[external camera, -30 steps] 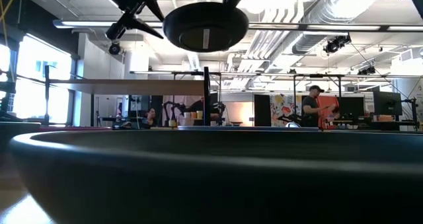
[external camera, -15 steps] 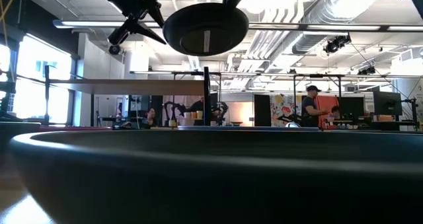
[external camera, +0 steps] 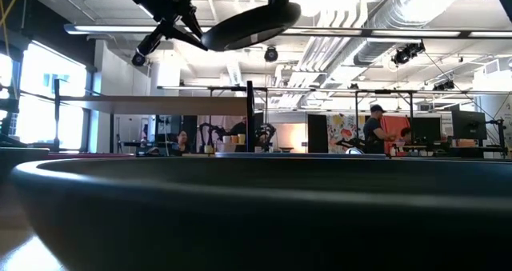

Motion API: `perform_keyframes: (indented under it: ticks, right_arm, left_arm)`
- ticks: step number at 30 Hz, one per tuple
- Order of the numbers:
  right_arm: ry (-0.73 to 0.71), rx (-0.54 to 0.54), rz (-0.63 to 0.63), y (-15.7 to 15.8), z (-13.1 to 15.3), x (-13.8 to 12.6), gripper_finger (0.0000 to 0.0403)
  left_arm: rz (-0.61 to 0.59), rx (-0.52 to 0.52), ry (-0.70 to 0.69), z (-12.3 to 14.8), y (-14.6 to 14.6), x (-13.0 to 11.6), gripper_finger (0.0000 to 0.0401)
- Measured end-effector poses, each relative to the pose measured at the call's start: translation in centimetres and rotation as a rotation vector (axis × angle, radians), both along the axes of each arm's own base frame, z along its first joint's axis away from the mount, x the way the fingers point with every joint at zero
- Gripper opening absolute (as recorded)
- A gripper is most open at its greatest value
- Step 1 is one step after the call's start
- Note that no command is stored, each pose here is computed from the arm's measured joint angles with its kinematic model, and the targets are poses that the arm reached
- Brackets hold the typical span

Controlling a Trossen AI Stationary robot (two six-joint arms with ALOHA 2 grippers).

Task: Place and stack plates onto a shelf
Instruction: Put the top right black plate on the shelf

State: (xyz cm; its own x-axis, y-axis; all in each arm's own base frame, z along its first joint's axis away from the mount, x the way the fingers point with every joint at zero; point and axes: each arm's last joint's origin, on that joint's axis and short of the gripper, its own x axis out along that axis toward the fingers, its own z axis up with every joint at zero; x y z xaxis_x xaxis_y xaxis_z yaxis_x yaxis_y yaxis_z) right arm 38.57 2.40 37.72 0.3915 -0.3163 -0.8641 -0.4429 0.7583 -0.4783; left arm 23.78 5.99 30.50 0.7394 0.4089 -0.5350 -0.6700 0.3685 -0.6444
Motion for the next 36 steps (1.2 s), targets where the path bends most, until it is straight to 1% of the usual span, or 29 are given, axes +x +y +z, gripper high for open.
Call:
perform_keyframes:
  ticks: [7, 18, 21, 24, 29, 32, 36]
  right_arm:
    - [-0.003, -0.025, -0.01, -0.1, 0.0, 0.0, 0.0]
    - [-0.009, -0.03, -0.024, -0.2, 0.0, 0.0, 0.0004]
    - [-0.019, -0.024, -0.056, -0.3, 0.0, 0.0, 0.0025]
    - [-0.017, -0.018, -0.076, -0.4, 0.0, -0.1, 0.0062]
    - [-0.021, -0.06, -0.093, -0.5, 0.1, -0.1, 0.0121]
    - [-0.021, -0.084, -0.102, -0.6, 0.3, -0.3, 0.0142]
    - [-0.014, -0.091, -0.105, -0.6, 1.0, -0.8, 0.0156]
  left_arm:
    - [0.003, 0.014, 0.006, 0.0, 0.0, 0.0, 0.0008]
    - [0.007, 0.022, 0.012, 0.0, 0.3, -0.1, 0.0007]
    - [0.007, 0.027, 0.017, 0.0, 0.5, -0.2, 0.0007]
    - [0.002, 0.026, 0.022, -0.1, 0.5, -0.2, 0.0006]
    - [-0.002, 0.04, 0.029, 0.0, 0.5, -0.2, 0.0006]
    - [0.011, 0.056, 0.036, 0.1, 0.9, -0.5, 0.0006]
    - [0.04, 0.062, 0.074, 0.1, 1.7, -1.3, 0.0006]
